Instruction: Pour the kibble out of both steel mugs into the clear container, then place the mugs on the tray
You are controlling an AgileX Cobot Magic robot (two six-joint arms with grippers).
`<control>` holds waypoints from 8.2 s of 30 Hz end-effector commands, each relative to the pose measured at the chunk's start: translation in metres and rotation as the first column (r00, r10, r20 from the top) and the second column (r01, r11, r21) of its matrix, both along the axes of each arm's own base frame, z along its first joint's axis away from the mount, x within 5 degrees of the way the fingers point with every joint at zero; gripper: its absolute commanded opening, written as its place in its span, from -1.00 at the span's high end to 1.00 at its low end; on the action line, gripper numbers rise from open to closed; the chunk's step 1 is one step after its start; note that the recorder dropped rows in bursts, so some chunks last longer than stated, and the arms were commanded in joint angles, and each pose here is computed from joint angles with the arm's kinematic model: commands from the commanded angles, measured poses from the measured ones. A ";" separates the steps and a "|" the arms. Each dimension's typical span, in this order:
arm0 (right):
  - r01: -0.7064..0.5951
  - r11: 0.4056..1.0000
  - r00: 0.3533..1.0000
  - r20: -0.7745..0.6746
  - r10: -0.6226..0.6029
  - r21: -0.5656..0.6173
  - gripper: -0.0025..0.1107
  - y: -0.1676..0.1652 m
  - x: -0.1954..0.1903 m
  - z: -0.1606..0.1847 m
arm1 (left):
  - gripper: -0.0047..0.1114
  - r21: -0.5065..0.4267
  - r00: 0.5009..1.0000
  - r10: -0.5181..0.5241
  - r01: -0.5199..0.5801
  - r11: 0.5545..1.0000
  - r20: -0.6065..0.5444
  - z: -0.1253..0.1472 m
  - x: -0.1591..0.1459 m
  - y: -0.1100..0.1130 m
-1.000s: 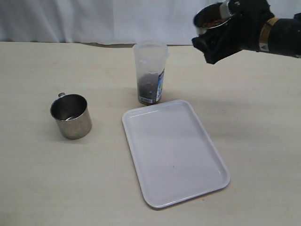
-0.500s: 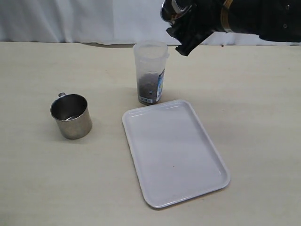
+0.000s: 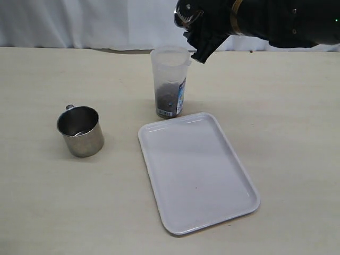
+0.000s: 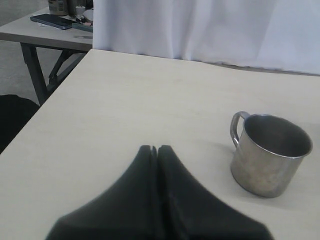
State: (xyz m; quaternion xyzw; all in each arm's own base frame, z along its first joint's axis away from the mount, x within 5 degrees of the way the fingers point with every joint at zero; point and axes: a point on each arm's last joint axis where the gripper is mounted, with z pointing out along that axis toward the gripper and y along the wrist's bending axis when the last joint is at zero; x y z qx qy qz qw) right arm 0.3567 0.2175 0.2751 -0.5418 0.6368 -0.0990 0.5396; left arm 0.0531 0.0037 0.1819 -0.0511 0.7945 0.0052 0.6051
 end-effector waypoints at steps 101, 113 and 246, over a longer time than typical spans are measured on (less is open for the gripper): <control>-0.054 0.927 0.992 0.085 0.092 -0.371 0.87 0.009 0.018 -0.007 | 0.92 0.002 1.000 -0.026 0.026 1.000 0.012 0.000 0.000 -0.001; -0.070 0.922 0.991 0.079 0.108 -0.382 0.87 0.016 0.014 -0.009 | 0.92 0.002 1.000 -0.026 0.026 1.000 0.012 0.000 0.000 -0.001; -0.155 0.732 0.904 0.204 0.376 -0.663 0.87 0.031 0.028 -0.022 | 0.92 0.004 1.000 -0.026 0.025 1.000 0.012 0.000 0.000 -0.001</control>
